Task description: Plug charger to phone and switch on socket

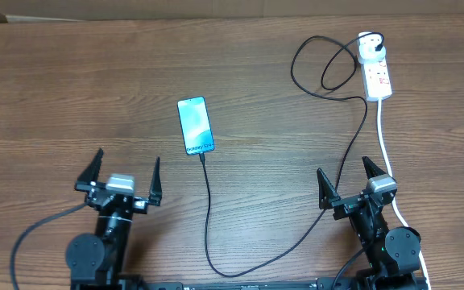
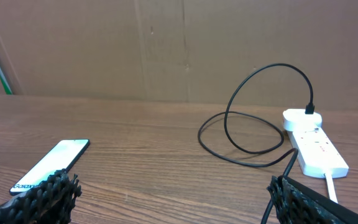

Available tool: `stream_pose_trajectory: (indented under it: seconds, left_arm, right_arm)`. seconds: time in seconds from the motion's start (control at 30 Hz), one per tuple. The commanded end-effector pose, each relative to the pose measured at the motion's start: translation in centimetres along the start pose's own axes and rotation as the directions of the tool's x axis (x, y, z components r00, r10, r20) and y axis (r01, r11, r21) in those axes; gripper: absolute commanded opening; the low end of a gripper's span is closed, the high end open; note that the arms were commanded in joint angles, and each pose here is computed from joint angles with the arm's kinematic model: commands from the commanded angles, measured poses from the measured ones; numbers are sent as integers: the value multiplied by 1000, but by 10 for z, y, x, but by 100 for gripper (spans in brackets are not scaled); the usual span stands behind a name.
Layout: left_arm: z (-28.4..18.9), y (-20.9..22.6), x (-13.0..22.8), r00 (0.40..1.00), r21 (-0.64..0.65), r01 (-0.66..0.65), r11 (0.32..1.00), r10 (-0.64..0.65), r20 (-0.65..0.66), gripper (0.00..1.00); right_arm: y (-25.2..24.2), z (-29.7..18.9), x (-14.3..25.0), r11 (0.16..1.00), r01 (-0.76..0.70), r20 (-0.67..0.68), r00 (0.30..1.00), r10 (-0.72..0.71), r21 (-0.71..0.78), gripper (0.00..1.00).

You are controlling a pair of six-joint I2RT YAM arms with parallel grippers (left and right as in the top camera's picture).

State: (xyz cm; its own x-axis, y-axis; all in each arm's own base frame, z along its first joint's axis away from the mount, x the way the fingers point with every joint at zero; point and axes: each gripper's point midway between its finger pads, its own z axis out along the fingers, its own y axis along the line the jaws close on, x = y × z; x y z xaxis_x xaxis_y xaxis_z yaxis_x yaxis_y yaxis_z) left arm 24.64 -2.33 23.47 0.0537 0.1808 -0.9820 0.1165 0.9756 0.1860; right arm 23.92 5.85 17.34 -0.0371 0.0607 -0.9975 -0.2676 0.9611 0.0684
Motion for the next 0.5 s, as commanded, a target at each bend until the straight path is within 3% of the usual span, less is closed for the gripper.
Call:
stream_pose_trajectory:
  seconds: [0.0,0.47]
  left_arm:
    - [-2,1,21,999,-26,-41,999,41,-7,100]
    - [-4,-4,79,992,-38,-42,998,38,-119,100]
  right_arm:
    - [-1,0,2,1000,-2,4,1000,2,4,100]
    - [-1,0,2,1000,-2,4,1000,2,4,100]
